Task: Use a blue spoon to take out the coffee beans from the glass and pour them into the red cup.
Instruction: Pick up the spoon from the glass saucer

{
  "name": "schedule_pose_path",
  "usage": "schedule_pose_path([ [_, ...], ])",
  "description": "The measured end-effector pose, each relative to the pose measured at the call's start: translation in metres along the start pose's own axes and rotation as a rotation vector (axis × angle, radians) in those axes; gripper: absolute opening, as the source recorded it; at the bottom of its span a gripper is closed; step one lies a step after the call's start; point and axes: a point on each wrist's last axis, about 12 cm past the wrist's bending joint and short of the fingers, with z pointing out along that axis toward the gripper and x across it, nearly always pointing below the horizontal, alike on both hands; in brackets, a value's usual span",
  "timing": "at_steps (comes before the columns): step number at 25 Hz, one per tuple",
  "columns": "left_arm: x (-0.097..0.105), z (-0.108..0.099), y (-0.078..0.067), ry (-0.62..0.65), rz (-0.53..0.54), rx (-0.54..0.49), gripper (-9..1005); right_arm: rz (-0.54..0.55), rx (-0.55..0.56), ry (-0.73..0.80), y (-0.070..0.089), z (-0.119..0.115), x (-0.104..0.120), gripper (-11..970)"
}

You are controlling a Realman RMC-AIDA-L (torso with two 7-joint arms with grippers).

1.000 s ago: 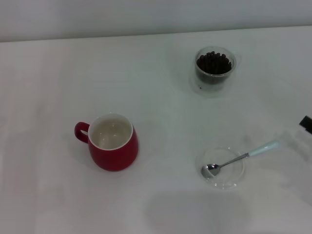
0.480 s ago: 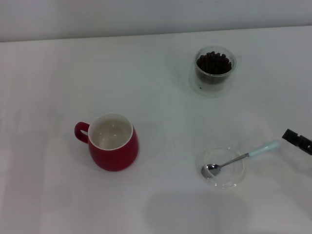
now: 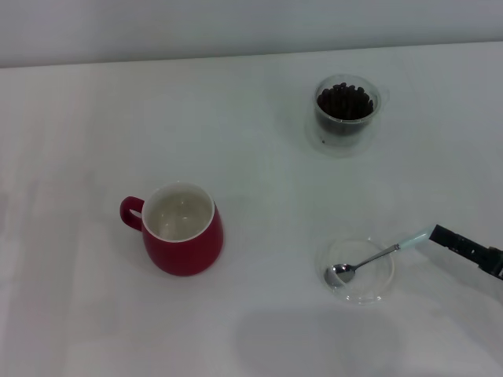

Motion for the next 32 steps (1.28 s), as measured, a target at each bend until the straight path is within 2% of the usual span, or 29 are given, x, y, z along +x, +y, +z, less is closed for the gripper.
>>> schedule_pose_path([
  [21, 0.000, -0.004, 0.001, 0.000, 0.004, 0.005, 771, -0.017, 0.003, 0.007, 0.001, 0.019, -0.003, 615],
  [26, 0.000, -0.004, 0.001, 0.000, 0.003, 0.005, 771, -0.021, 0.001, 0.009, 0.001, 0.020, -0.005, 416],
  [32, 0.000, -0.004, 0.000, 0.000, -0.002, 0.004, 770, -0.025, 0.001, 0.012, 0.001, 0.021, -0.006, 337],
])
